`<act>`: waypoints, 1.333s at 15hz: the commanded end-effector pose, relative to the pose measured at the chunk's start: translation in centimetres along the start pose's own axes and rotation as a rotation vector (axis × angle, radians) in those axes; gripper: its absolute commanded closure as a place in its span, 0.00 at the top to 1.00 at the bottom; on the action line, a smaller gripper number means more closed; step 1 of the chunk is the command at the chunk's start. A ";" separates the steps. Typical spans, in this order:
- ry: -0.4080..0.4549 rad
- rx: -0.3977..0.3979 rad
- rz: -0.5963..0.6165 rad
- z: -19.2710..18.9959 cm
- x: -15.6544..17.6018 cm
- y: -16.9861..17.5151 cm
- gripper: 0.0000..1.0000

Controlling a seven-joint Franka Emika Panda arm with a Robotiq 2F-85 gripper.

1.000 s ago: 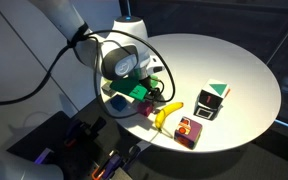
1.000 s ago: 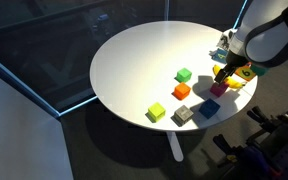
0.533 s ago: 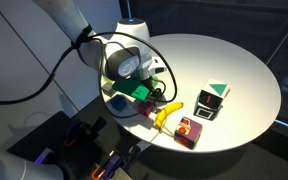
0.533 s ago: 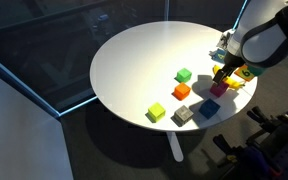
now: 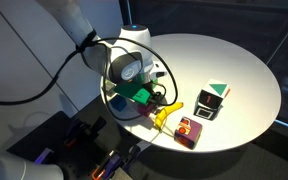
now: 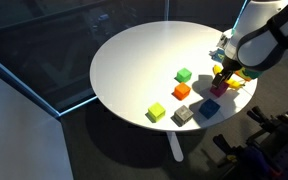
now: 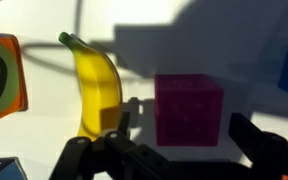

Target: Put the pink block on the orange block

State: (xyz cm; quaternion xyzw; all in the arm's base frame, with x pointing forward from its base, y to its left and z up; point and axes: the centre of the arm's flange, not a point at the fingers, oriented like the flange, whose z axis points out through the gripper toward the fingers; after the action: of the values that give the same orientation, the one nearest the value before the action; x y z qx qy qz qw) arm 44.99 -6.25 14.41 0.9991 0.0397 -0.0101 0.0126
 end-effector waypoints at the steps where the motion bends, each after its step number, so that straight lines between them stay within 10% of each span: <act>1: -0.003 0.002 -0.013 0.9 0.7 0.5 1.00; 4: -0.009 0.002 -0.015 1.5 0.8 0.5 0.99; 5: -0.012 0.003 -0.016 1.7 0.8 0.5 0.74; 11: -0.022 0.004 -0.019 1.7 0.9 0.4 0.34; 20: -0.067 0.004 -0.030 -1.6 0.0 0.1 0.25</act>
State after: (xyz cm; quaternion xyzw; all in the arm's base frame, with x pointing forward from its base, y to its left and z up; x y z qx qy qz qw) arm 45.42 -6.29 13.44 0.9984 0.0429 -0.0353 0.0104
